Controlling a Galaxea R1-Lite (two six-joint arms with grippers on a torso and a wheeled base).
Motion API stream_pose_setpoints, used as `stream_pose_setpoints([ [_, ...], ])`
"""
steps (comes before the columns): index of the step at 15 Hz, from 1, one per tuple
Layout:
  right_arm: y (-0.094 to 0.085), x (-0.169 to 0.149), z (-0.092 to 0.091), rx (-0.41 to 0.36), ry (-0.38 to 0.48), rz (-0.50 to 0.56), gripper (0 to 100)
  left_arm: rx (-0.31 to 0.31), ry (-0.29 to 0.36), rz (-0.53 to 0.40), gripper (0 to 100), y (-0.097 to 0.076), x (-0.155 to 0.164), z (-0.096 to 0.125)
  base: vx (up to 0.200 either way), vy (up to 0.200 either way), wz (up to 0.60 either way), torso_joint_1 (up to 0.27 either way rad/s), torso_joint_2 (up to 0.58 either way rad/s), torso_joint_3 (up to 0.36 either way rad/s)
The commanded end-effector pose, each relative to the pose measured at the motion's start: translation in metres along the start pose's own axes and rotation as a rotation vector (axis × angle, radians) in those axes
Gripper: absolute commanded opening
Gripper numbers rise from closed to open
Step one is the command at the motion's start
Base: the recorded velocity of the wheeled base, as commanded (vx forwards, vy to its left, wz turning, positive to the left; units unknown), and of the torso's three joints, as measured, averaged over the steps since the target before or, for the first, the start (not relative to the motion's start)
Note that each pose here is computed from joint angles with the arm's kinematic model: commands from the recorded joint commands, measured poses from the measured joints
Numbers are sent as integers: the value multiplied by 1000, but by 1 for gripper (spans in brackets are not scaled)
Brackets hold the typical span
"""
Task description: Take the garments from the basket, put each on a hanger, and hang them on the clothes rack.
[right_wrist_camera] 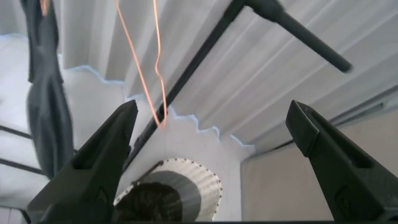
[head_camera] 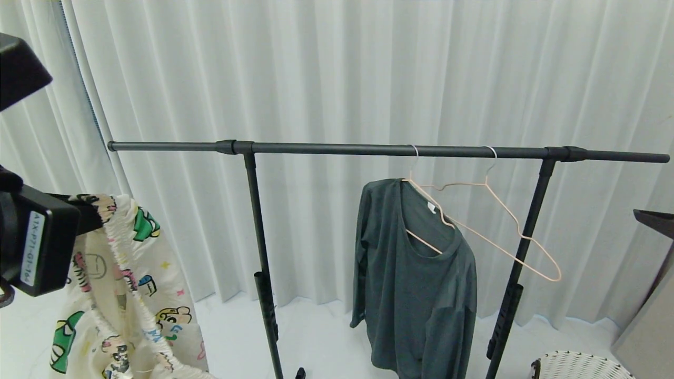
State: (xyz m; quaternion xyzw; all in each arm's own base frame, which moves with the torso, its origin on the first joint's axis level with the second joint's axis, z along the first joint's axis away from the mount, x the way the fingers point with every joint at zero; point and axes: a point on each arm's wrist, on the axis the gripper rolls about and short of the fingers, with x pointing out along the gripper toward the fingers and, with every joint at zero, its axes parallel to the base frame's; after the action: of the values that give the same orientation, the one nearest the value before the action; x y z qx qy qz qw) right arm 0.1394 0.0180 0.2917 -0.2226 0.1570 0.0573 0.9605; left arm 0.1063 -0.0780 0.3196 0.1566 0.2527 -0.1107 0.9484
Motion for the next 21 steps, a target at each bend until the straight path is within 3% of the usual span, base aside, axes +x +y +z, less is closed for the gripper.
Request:
stream_pose_setpoints([
  [1, 1, 2, -3, -1, 14, 2, 100, 6, 2, -7, 0, -2, 1, 0, 200, 0, 0, 12, 17, -2],
  [7, 11, 13, -25, 0, 101, 46, 100, 23, 13, -18, 0, -5, 3, -2, 200, 0, 0, 7, 4, 0],
  [12, 17, 34, -41, 31, 189, 94, 100, 33, 30, 34, 0, -6, 6, -5, 200, 0, 0, 1, 4, 1],
  [16, 16, 58, -48, 66, 232, 207, 100, 36, 33, 63, 0, -5, 6, -8, 0, 0, 0, 0, 0, 0],
  [17, 17, 72, -53, 86, 255, 278, 100, 39, 38, 69, 0, -5, 7, -10, 0, 0, 0, 0, 0, 0],
  [21, 16, 121, -65, 140, 306, 391, 100, 46, 32, 66, 0, -6, 5, -10, 0, 0, 0, 0, 0, 0],
])
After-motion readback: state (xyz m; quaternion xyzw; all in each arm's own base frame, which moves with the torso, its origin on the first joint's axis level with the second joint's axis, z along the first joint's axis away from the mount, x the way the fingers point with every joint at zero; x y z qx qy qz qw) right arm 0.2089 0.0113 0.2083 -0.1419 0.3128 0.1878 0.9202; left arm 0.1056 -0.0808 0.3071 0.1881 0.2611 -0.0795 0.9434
